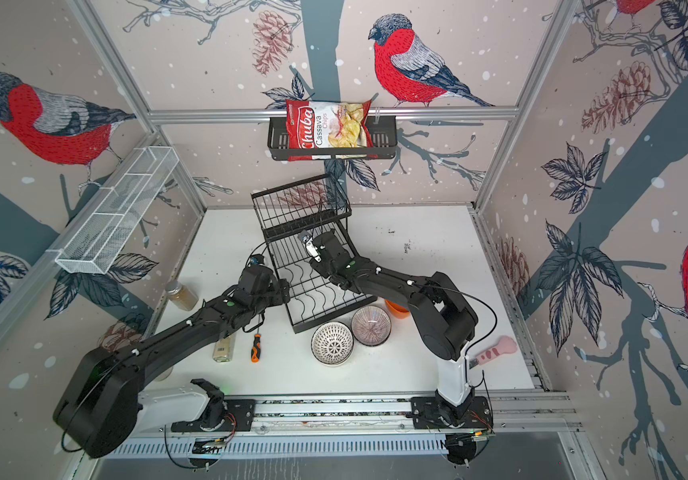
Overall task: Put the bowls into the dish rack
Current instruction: 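Lower the white bowl upright into the lower rack slots with the right gripper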
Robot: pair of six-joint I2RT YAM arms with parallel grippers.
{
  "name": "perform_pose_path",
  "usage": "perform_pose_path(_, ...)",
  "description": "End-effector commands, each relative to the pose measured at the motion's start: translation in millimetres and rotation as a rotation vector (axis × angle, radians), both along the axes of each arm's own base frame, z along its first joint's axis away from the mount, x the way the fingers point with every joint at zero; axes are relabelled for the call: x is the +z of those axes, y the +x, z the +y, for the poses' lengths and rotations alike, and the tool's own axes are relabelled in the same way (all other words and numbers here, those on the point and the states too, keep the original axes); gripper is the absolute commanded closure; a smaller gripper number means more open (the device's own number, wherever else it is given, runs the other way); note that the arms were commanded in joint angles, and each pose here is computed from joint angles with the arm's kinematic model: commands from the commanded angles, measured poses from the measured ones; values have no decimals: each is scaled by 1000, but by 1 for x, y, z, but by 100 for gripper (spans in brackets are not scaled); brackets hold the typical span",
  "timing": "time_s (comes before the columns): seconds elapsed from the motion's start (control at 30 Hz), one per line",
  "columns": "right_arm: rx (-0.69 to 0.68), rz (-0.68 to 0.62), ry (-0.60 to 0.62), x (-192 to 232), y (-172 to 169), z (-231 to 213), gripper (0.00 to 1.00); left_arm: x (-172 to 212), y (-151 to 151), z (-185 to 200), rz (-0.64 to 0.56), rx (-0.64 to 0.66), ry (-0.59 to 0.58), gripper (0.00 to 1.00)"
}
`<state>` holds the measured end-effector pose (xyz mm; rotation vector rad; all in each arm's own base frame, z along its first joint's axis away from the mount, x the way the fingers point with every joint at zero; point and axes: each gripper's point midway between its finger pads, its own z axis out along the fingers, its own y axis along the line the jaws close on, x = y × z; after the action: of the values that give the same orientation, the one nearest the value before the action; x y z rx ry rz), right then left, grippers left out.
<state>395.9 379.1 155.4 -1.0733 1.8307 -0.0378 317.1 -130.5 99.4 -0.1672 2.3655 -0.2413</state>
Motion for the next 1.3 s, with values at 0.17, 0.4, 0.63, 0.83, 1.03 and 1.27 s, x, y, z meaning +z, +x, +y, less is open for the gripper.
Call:
perform_pose_path(0.17, 6, -183, -41, 18, 22, 12, 57, -19, -2, -3, 57, 15, -21, 17)
perform_pose_path(0.4, 30, -244, -153, -4, 32, 17, 57, -28, -4, -3, 78, 10, -14, 17)
perform_pose_path(0.63, 14, -332, -197, -7, 45, 15, 54, -44, -9, -3, 135, 18, -6, 17)
perform_pose_path(0.83, 27, -370, -246, -11, 53, 18, 51, -50, -11, -4, 155, 17, -7, 17)
perform_pose_path(1.03, 11, -449, -333, -21, 67, 17, 50, -55, -15, -3, 168, 19, -10, 17)
perform_pose_path(1.27, -16, -484, -363, -26, 86, 18, 44, -56, -17, -1, 166, 23, -8, 17)
